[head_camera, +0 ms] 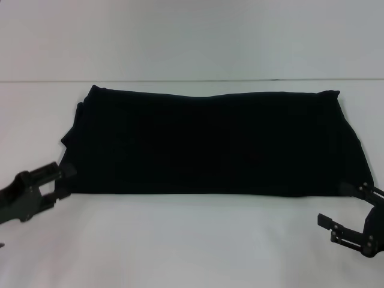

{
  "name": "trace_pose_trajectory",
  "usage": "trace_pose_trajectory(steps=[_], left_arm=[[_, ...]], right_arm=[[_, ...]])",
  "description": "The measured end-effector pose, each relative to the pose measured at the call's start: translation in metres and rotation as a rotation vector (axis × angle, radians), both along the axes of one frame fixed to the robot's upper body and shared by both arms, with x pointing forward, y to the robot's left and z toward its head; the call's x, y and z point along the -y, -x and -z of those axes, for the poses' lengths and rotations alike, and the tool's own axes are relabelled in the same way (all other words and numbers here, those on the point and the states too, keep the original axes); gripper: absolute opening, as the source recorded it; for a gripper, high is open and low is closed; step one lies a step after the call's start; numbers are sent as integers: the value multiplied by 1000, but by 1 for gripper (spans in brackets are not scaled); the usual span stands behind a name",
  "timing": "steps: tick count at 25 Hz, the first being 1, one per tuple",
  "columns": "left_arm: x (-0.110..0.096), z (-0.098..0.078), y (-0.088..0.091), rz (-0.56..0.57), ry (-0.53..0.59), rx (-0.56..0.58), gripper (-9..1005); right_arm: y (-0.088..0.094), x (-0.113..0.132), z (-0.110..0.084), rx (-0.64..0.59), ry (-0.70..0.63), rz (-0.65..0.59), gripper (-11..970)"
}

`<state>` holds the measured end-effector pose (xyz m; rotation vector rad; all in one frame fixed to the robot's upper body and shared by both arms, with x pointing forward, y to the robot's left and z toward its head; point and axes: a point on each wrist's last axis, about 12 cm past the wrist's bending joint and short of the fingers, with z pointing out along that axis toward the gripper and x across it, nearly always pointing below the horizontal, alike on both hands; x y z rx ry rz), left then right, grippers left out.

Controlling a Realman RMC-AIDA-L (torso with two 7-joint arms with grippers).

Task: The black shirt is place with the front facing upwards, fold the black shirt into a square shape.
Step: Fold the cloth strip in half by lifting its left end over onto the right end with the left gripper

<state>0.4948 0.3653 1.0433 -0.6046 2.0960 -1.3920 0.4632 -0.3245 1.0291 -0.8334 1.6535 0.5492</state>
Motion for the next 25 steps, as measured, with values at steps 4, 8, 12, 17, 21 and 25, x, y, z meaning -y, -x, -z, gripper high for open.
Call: trace_pose_trajectory(steps=[4,8,12,17,21,25], left_arm=[[-2,6,-2,-41,-5,-82,732],[-3,9,-4,-70,-9,-126,731],[-9,11,-7,-128,-14,-153,731],[-13,12,-10,-175,-15,-180,731],[-11,11,-17,-190,-10,-211,732],[-12,11,-20,-187,-24,-244,731]], right_arm=[[4,1,3,13,17,8,839],[5,1,6,-1,18,14,839],[5,1,7,-8,17,22,839],[5,2,8,-9,19,29,839],[4,2,8,-9,24,36,839],[3,3,8,-10,28,40,839]])
